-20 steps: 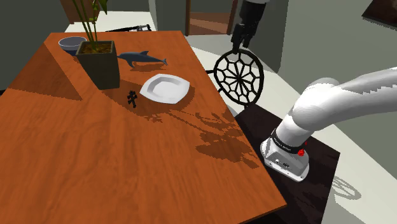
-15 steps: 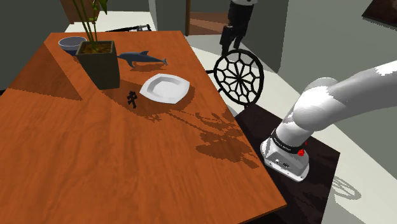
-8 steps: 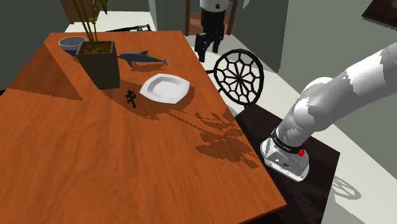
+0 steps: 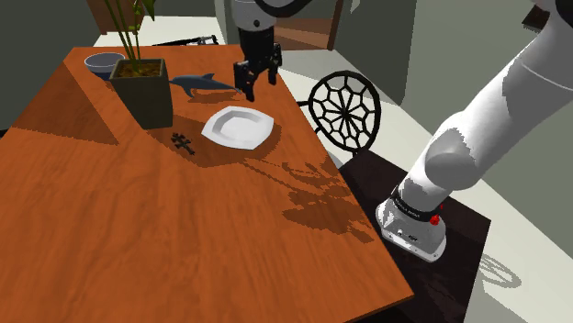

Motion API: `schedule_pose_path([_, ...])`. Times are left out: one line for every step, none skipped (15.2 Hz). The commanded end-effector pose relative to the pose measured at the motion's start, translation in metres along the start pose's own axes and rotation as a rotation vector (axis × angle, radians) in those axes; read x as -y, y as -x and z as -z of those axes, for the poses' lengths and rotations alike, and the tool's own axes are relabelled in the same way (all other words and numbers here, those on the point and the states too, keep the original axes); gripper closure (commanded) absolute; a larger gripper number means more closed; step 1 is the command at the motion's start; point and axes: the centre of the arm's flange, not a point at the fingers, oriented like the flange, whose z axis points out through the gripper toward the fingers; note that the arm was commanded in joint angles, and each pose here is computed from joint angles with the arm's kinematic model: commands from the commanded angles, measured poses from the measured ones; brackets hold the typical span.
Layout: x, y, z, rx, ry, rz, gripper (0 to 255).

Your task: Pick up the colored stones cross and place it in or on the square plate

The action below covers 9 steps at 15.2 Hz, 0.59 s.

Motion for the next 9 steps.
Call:
schedule_pose_path([0.021,-0.018,-0.007,0.004,0.015,0.006,0])
schedule_pose_path([0.032,-0.027,-0.01,0.005,0.023,0.009,0])
schedule_pose_path([0.043,-0.036,-0.013,0.007,0.031,0.013,0])
schedule_pose_path([0.054,-0.044,-0.015,0.009,0.039,0.016,0])
schedule_pose_path([0.065,-0.053,-0.018,0.011,0.047,0.02,0])
schedule_pose_path([0.077,-0.061,-0.021,0.013,0.054,0.023,0])
schedule_pose_path([0.088,-0.069,-0.024,0.015,0.062,0.027,0])
schedule_pose_path([0.099,-0.078,-0.028,0.017,0.07,0.03,0])
schedule_pose_path([0.11,-0.086,-0.031,0.019,0.078,0.034,0])
